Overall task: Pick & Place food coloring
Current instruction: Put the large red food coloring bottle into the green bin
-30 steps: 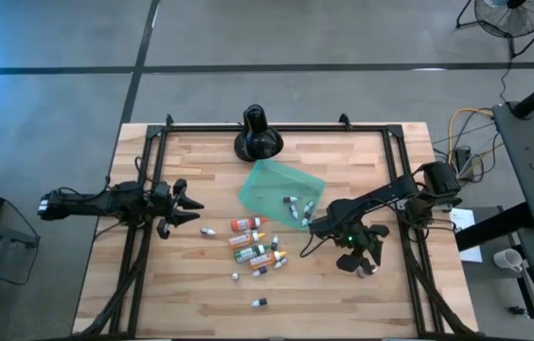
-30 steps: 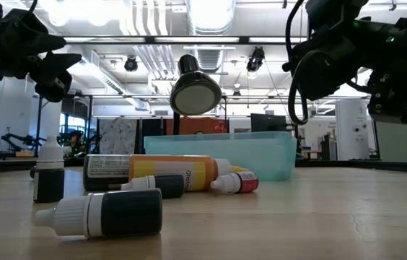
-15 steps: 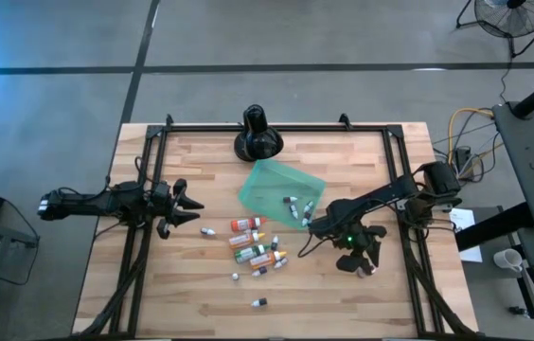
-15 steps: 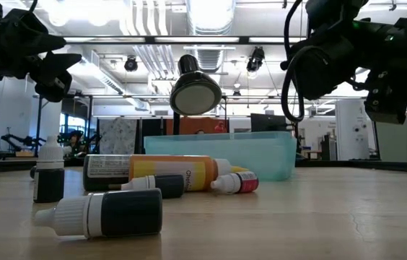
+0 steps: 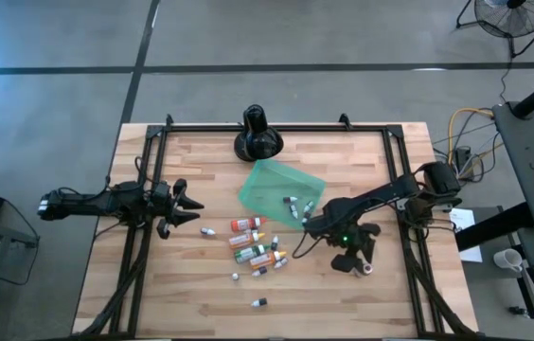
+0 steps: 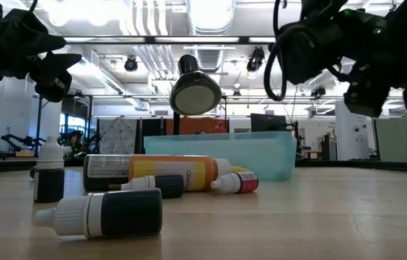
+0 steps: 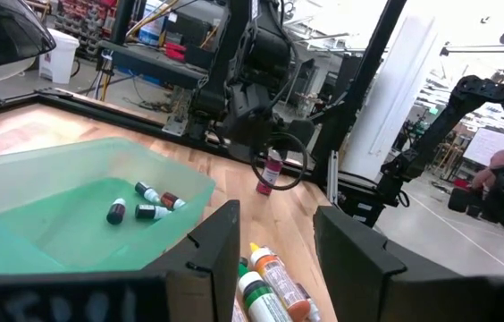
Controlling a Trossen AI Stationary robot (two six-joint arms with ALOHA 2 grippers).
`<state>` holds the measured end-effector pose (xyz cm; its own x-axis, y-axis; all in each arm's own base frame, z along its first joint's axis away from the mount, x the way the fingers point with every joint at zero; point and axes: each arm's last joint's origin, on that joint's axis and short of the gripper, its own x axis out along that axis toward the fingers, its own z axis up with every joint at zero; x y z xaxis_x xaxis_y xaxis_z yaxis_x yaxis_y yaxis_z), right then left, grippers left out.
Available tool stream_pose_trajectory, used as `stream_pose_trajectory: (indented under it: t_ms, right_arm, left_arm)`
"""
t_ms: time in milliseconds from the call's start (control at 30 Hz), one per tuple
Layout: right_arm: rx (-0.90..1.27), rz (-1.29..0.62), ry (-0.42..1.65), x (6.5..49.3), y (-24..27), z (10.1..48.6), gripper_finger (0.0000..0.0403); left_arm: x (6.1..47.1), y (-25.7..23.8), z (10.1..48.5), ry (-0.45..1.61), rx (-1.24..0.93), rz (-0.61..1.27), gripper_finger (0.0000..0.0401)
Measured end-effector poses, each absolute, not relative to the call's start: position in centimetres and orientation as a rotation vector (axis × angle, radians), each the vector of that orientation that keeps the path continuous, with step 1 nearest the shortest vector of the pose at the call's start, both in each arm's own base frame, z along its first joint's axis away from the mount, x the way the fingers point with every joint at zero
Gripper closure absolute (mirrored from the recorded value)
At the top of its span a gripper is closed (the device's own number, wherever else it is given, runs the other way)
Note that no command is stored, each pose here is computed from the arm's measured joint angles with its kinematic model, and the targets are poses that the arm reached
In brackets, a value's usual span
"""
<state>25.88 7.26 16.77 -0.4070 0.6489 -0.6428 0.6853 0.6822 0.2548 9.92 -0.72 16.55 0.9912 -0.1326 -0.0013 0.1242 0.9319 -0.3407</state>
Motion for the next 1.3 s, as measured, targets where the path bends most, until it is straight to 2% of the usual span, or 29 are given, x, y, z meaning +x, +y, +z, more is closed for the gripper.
stream_pose_trajectory:
  t_ms: [333,633,1300]
  right_arm:
    - [0.955,-0.113,2.137,25.9,7.1,16.7,0.0142]
    - [0.891,-0.134,2.122,25.9,7.0,16.6,0.0109]
    - [0.505,-0.228,1.837,28.7,6.6,20.3,0.0096]
  left_arm:
    - [9.9,-0.7,16.5,0.025,-0.347,-0.132,0.0284]
    - [9.9,-0.7,16.5,0.025,-0.347,-0.132,0.0284]
    - [9.9,-0.7,16.5,0.025,-0.347,-0.131,0.0284]
